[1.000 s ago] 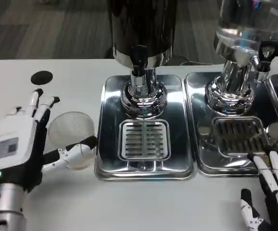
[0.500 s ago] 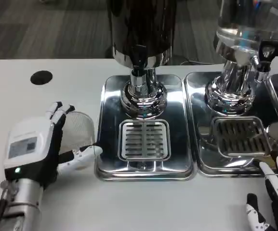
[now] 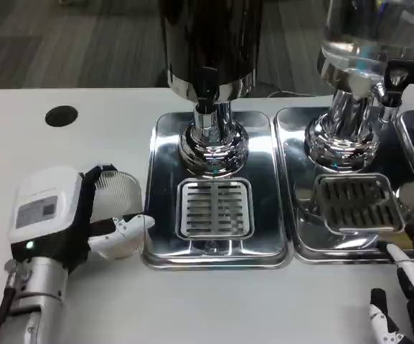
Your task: Grasp the cup under the faucet to collect the drink, then remove the cup.
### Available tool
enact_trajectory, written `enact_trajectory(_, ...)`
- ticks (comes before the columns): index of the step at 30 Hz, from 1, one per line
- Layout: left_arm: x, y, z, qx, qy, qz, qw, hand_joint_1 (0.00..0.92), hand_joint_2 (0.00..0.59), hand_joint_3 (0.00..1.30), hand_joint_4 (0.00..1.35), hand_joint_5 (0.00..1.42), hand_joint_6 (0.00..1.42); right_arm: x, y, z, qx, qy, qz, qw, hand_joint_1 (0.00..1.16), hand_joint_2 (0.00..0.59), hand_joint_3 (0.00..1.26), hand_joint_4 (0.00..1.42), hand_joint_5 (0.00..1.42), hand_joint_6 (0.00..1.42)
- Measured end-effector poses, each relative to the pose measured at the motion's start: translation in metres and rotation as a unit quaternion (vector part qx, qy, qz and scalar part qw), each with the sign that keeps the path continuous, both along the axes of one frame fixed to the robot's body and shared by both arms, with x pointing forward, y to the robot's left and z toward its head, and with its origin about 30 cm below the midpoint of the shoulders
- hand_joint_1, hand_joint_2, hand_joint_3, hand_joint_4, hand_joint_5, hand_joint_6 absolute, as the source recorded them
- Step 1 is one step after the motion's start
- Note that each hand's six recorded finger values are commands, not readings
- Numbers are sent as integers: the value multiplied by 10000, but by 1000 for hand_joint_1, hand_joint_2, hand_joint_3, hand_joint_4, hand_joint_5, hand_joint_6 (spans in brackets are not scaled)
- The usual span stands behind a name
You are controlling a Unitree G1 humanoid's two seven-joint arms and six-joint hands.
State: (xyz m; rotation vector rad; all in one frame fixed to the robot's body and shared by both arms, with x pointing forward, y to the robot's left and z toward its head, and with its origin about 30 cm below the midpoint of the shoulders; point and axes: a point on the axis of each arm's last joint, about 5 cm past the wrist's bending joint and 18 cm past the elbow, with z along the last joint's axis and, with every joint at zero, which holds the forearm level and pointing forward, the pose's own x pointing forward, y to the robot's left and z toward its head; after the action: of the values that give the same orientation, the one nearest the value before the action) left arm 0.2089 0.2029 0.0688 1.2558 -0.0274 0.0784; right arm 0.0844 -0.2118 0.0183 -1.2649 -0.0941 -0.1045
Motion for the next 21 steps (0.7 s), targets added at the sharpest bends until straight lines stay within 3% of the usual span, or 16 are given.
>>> enact_trajectory(12,-51,-55,-51,31,-217,262,9994,668,1,789,778,981,1365,-4,-3,-8,48,14,48,10000,213,501,201,0,0,32)
enact_trajectory(21,-132,-81,-50,-17,-345,367,9987,675,8,810,801,984,1368,-17,-9,-21,62,57,31,10000,214,503,205,0,0,32)
